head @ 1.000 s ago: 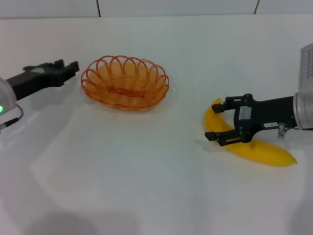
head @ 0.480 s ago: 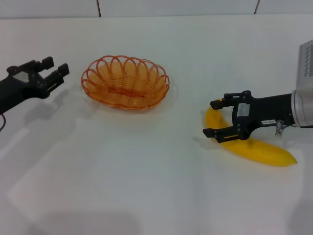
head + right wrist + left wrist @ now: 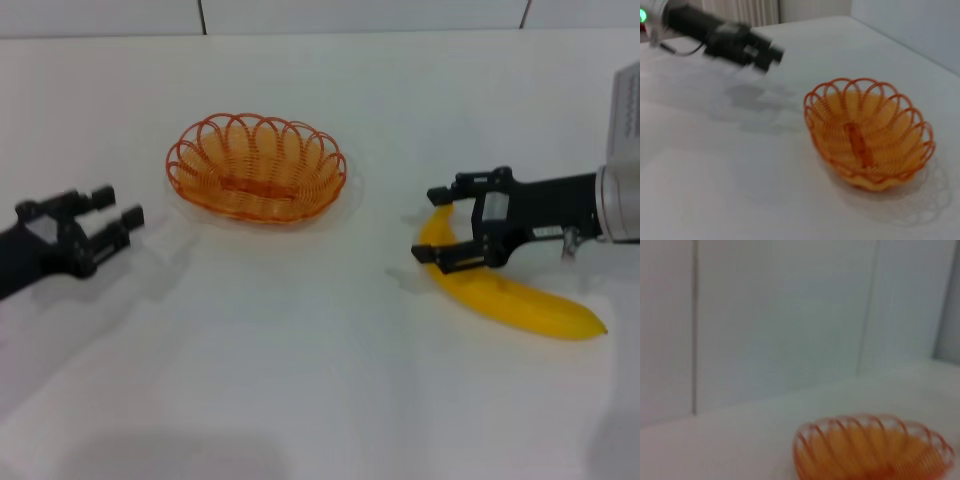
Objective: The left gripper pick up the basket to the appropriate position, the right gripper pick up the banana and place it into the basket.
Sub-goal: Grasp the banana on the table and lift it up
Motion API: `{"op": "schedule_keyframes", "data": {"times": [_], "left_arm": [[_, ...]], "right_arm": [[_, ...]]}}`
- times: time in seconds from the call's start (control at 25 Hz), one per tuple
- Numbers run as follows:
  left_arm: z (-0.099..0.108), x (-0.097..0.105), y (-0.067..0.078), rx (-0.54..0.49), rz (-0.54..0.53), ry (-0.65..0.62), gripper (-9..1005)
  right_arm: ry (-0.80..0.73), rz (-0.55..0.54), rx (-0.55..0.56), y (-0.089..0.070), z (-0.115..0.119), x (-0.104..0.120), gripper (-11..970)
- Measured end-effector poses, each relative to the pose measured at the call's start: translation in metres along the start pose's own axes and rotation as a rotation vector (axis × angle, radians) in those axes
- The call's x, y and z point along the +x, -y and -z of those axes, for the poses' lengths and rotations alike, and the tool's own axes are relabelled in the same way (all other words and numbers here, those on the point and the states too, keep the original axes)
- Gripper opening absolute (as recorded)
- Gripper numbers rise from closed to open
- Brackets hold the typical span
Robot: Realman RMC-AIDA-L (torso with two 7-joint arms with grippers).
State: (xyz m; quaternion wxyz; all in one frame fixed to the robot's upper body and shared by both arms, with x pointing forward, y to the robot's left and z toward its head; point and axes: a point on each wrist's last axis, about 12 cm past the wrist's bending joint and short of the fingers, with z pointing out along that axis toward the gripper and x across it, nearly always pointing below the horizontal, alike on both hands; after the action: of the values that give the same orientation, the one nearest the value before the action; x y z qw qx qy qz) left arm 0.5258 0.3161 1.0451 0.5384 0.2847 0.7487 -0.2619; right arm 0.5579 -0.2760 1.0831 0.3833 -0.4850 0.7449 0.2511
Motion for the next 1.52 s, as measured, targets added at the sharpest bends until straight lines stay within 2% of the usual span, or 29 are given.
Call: {"op": "schedule_keyframes", "data": {"times": [0.2,0.32,0.56,0.96,1.52], "left_arm": [[0.001,0.007,0.002,0.017,-0.016,-0.056,479],[0.002,0.008,0.002,0.011,-0.016,-0.058,479],[0.002,0.009,0.001,0.003,-0.014,-0.061,479],[-0.002,0.010,0.003,0.002,-0.013,-0.070,479],[-0.003,0.009,0.002,0.004,-0.016,-0.071,479]], "right_arm": [[-0.025,0.001,0.002,0.002,0.003,-0.017,832],[-0.062,0.014,-0.011,-0.004,0.008,-0.030,831],[-0.223,0.009,0.037,-0.016,0.021,-0.051,832],[-0.410,-0.064,-0.013,-0.023,0.010,-0.045,831],[-0.429,-0.088,0.003,-0.015,-0.001,-0.037,827]]}}
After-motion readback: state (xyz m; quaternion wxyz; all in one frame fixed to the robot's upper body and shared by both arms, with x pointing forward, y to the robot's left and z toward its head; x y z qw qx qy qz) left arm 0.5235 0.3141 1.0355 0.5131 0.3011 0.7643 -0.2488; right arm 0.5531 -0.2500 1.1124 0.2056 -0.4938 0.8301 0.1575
